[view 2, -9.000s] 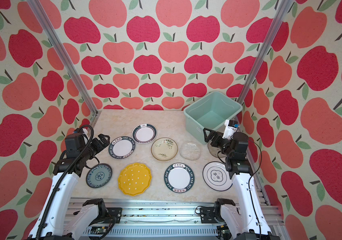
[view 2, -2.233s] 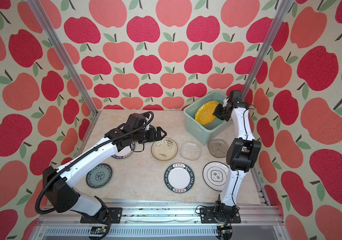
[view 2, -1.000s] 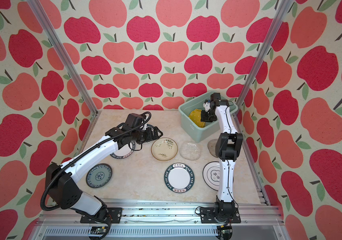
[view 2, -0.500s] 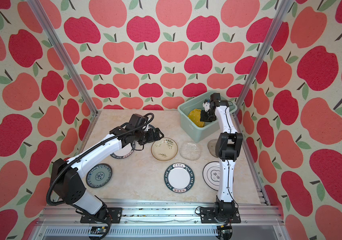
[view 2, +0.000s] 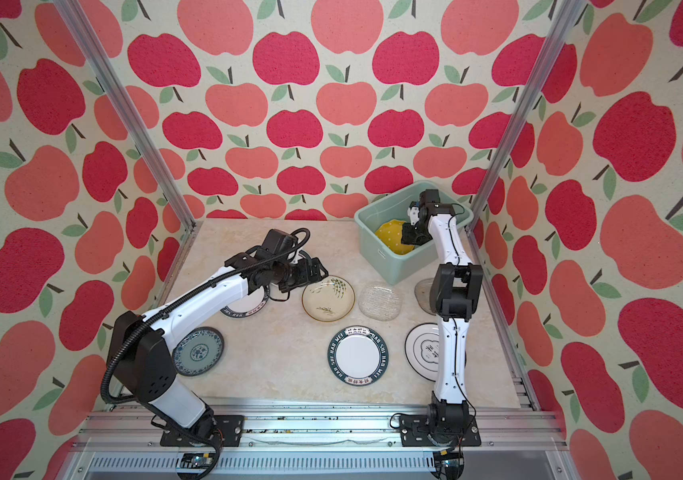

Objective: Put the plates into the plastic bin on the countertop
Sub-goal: 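Lower the yellow plate into the bin and open the right gripper, then raise the right gripper out of the bin and move it toward the plates, then move both grippers to the red-and-green rimmed plate's opposite edges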

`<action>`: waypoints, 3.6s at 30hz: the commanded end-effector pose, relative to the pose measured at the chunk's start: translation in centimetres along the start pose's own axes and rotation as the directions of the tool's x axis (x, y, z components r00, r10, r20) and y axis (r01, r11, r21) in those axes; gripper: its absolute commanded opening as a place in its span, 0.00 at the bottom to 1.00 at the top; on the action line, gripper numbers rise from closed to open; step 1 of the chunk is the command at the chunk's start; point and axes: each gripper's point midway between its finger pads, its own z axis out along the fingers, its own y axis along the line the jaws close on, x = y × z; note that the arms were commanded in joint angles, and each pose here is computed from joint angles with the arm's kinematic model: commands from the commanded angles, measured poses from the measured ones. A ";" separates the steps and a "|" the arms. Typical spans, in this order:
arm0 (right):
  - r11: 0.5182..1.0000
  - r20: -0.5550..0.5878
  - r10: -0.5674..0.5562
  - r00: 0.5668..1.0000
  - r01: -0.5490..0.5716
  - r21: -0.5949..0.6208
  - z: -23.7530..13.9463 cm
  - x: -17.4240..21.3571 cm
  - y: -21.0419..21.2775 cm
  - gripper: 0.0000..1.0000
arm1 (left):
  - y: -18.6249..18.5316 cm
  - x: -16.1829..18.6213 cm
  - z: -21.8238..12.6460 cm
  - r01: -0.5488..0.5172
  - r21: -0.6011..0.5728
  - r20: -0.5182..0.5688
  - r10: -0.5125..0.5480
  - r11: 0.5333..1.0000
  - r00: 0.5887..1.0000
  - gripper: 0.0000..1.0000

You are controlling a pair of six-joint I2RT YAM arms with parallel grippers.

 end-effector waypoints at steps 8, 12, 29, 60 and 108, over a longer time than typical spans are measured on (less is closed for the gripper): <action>0.999 -0.003 -0.012 1.000 0.012 0.042 2.9 0.4 -1.4 0.48 | -0.3 -0.2 0.9 0.030 0.008 -0.020 -0.030 1.000 0.999 0.95; 0.998 -0.009 -0.013 1.000 0.014 0.058 3.5 0.6 -1.9 0.52 | -0.1 -0.2 1.4 0.050 0.005 -0.024 -0.050 0.999 0.998 0.95; 0.986 0.003 0.001 1.000 -0.001 0.166 3.3 0.5 -4.8 0.64 | 2.7 -1.1 0.9 0.140 -0.045 0.022 -0.139 0.989 0.990 0.95; 0.973 0.262 -0.086 0.961 0.137 -0.183 -21.3 1.9 14.6 0.69 | 7.5 3.0 -19.2 0.163 -0.002 0.179 -0.160 0.987 0.971 0.96; 0.947 -0.027 0.083 0.996 -0.088 -0.308 3.0 6.3 34.1 0.69 | 21.4 -14.1 -5.2 0.119 -0.015 0.058 -0.118 0.993 0.991 0.97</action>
